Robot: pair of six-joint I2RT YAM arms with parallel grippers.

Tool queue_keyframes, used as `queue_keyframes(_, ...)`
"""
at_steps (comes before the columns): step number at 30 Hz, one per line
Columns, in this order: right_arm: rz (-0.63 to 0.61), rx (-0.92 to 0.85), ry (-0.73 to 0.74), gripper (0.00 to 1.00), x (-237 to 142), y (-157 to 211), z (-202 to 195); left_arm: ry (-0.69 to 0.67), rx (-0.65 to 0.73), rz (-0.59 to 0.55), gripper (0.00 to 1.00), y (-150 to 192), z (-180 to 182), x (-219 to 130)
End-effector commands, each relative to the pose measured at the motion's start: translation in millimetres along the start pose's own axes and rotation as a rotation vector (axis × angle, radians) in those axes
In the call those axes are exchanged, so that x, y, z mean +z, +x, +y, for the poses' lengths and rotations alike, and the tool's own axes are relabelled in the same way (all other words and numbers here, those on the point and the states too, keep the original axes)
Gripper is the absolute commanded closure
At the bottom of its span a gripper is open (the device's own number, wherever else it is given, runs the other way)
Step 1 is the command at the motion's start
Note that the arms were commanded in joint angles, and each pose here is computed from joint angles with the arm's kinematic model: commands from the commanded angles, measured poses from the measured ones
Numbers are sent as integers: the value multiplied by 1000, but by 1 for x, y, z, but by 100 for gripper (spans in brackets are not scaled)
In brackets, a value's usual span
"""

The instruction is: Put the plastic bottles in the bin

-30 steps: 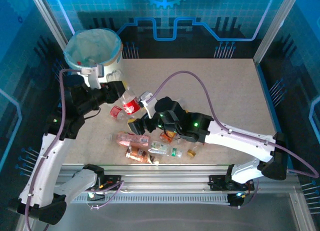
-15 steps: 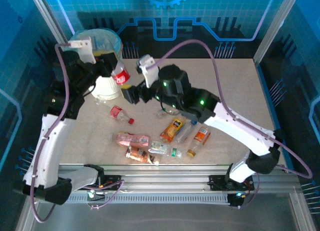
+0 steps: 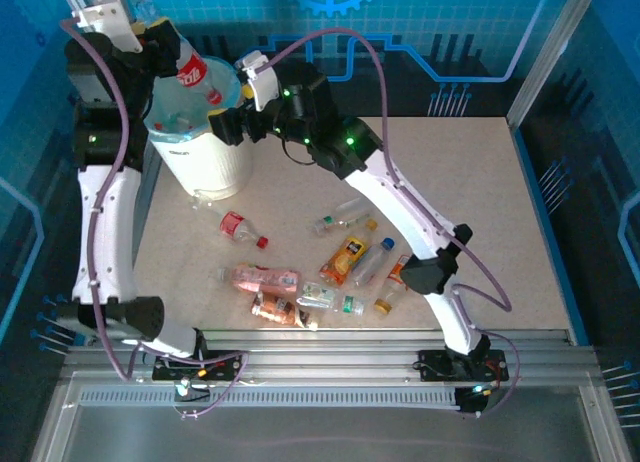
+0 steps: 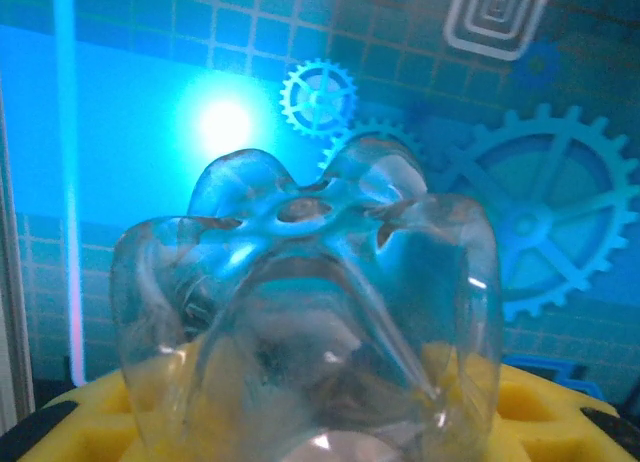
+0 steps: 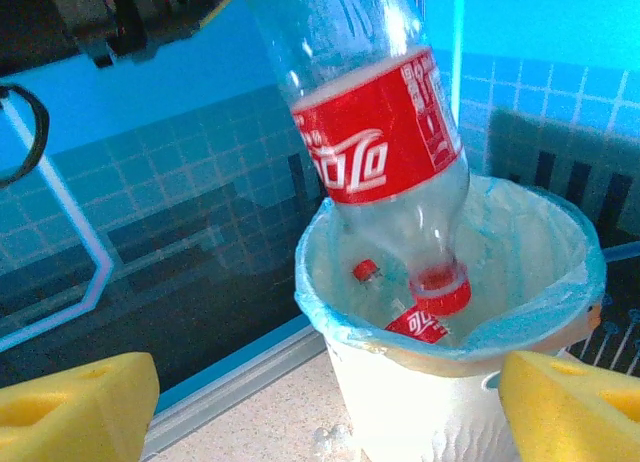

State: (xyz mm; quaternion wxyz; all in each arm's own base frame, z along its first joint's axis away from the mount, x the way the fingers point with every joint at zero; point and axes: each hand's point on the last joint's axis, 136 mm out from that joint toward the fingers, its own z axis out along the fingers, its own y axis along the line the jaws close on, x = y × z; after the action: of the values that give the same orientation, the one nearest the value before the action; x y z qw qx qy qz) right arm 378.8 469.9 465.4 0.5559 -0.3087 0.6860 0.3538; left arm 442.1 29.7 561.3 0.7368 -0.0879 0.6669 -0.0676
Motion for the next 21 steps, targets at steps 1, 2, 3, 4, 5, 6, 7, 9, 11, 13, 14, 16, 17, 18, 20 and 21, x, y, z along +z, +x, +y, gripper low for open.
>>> queue_keyframes(1,-63,84,-53,12,28,3,-19,-56,37,-44,61,2,28,33)
queue_keyframes(2,-77,107,-48,14,35,6,-28,-71,35,-36,61,8,36,43)
queue_keyframes(3,-72,133,-41,14,48,18,-38,-83,30,-31,61,12,44,51)
queue_keyframes(4,-77,150,-39,15,54,21,-43,-90,27,-27,61,15,50,58)
queue_keyframes(5,-76,172,-35,15,60,27,-50,-95,26,-28,61,18,55,64)
queue_keyframes(6,-74,193,-38,16,64,32,-55,-96,25,-25,61,22,60,71)
queue_keyframes(7,-68,204,-42,17,67,36,-57,-95,28,-26,61,25,63,76)
queue_keyframes(9,-54,208,-53,17,72,44,-58,-90,49,-21,61,34,66,88)
queue_keyframes(11,-38,204,-56,17,74,50,-58,-85,60,-3,61,46,69,96)
queue_keyframes(13,-23,194,-57,17,74,53,-57,-86,64,23,60,62,73,103)
queue_keyframes(14,-16,190,-57,17,74,55,-56,-87,63,32,59,68,75,105)
queue_keyframes(16,-6,180,-57,16,72,55,-55,-87,61,55,57,83,78,110)
queue_keyframes(17,-1,172,-57,16,72,56,-54,-79,61,63,56,88,78,113)
queue_keyframes(18,3,167,-60,16,71,57,-51,-74,59,73,55,94,79,115)
queue_keyframes(20,6,164,-61,15,70,57,-50,-60,57,90,50,104,79,120)
queue_keyframes(21,6,164,-62,15,70,57,-49,-57,56,100,44,110,80,122)
